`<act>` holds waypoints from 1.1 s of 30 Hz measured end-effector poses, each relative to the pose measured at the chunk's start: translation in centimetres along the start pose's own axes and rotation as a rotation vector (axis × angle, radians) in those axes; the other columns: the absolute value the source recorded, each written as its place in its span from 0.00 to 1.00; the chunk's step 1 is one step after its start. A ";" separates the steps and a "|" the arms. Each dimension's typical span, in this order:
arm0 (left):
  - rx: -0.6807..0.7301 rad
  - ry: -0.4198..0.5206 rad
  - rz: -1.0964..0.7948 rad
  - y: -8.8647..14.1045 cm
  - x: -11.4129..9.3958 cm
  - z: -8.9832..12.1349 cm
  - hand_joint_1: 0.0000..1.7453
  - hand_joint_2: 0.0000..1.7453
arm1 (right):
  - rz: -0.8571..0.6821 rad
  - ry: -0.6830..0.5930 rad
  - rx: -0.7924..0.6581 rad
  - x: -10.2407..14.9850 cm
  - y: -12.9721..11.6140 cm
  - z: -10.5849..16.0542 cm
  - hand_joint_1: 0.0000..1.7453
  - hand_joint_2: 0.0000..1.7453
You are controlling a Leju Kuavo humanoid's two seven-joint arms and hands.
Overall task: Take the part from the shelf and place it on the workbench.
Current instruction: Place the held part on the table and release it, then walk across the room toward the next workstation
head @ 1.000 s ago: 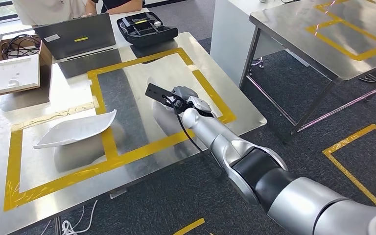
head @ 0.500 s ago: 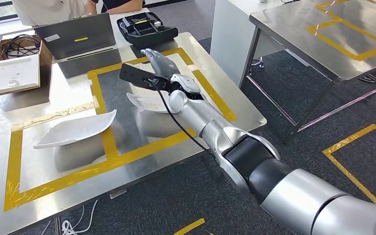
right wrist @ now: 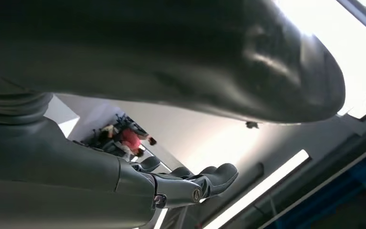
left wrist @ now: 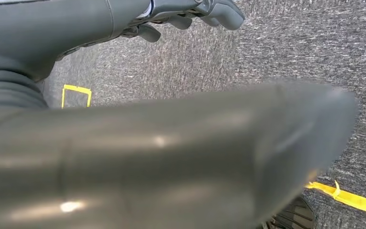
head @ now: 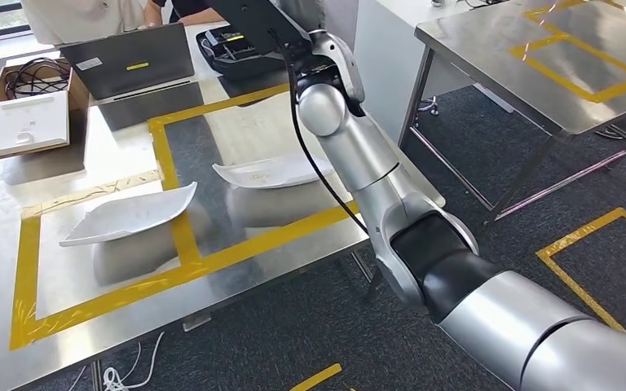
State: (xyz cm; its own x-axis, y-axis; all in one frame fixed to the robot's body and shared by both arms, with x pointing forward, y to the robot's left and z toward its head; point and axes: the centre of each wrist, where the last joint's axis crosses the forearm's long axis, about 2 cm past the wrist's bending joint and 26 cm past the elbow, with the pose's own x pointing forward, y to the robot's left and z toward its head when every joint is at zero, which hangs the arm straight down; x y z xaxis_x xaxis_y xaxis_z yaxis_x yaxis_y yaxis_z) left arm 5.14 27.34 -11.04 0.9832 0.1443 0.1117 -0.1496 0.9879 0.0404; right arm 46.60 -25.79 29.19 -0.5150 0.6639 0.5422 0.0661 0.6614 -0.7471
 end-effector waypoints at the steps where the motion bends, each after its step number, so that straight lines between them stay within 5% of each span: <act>1: 0.000 0.001 -0.002 0.0 0.0 0.0 0.00 0.00 | 0.001 -0.017 -0.014 0.3 -0.4 0.1 0.00 0.00; 8: -0.004 -0.001 -0.006 -0.2 0.0 0.0 0.00 0.00 | 0.020 -0.080 -0.065 1.1 -2.0 0.8 0.00 0.00; 33: -0.007 -0.002 -0.024 -0.3 0.6 0.0 0.00 0.00 | 0.047 -0.065 -0.037 0.8 -0.7 2.4 0.00 0.00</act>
State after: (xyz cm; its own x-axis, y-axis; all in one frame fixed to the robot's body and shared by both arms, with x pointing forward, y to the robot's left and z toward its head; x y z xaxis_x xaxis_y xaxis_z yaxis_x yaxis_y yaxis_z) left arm 5.79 27.13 -10.94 0.9862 0.1208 0.1128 -0.1256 0.9914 0.0364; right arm 44.11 -26.53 29.19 -0.5651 0.6712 0.4798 0.1223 0.6433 -0.7558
